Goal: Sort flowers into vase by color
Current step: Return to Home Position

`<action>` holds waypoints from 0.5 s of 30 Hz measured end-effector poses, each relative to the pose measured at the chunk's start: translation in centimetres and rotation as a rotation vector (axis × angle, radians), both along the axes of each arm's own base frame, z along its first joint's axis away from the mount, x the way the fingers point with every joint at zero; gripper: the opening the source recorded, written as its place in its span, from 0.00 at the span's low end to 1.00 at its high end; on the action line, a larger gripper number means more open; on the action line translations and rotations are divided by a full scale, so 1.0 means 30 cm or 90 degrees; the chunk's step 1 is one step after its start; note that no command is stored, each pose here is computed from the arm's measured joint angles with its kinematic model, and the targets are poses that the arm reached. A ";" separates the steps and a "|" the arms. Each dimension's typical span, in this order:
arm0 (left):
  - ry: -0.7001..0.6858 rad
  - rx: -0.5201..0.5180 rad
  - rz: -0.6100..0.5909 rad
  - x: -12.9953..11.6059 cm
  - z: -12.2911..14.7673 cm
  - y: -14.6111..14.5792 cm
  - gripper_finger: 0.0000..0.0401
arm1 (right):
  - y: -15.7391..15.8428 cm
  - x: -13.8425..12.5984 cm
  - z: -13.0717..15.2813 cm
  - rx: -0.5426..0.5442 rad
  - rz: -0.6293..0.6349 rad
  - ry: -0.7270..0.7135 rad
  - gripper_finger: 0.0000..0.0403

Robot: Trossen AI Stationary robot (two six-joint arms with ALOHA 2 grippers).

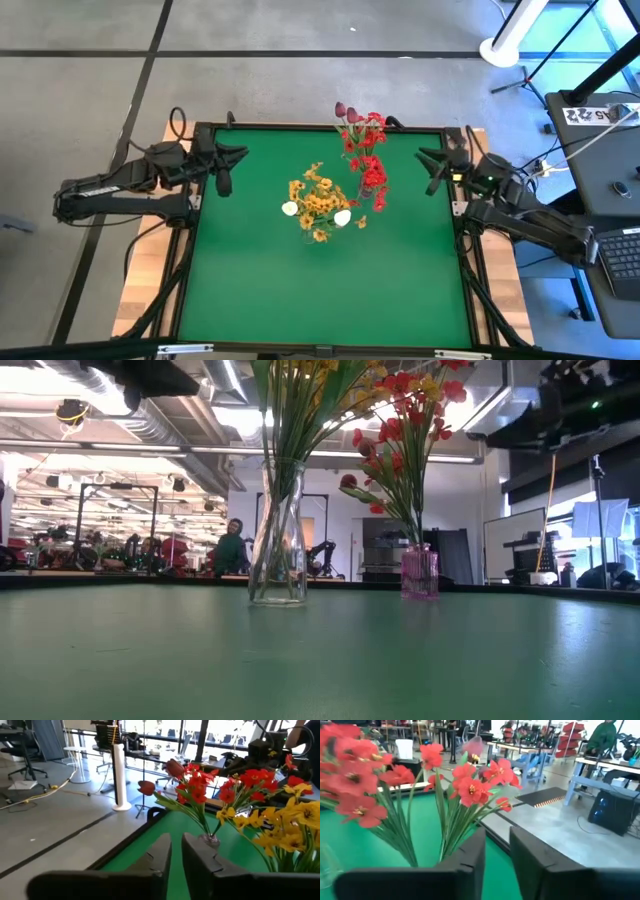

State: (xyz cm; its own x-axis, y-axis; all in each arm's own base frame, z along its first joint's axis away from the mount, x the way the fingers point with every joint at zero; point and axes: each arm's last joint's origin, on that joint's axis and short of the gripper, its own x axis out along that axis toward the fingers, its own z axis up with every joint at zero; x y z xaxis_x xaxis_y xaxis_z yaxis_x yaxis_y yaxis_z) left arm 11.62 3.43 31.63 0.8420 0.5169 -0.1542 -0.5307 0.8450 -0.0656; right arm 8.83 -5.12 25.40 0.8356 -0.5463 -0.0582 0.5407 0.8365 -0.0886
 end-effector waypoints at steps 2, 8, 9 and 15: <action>0.000 -0.001 -0.005 0.001 -0.002 -0.001 0.07 | 0.011 -0.017 0.024 0.004 0.010 0.007 0.17; 0.031 -0.008 -0.014 -0.004 -0.069 -0.003 0.01 | 0.048 -0.070 0.036 -0.003 0.054 -0.020 0.01; 0.025 -0.008 -0.010 -0.015 -0.078 -0.005 0.01 | 0.055 -0.082 0.032 0.000 0.054 -0.030 0.02; -0.073 0.009 -0.018 -0.080 -0.126 -0.019 0.00 | 0.095 -0.141 0.051 -0.014 0.099 -0.109 0.02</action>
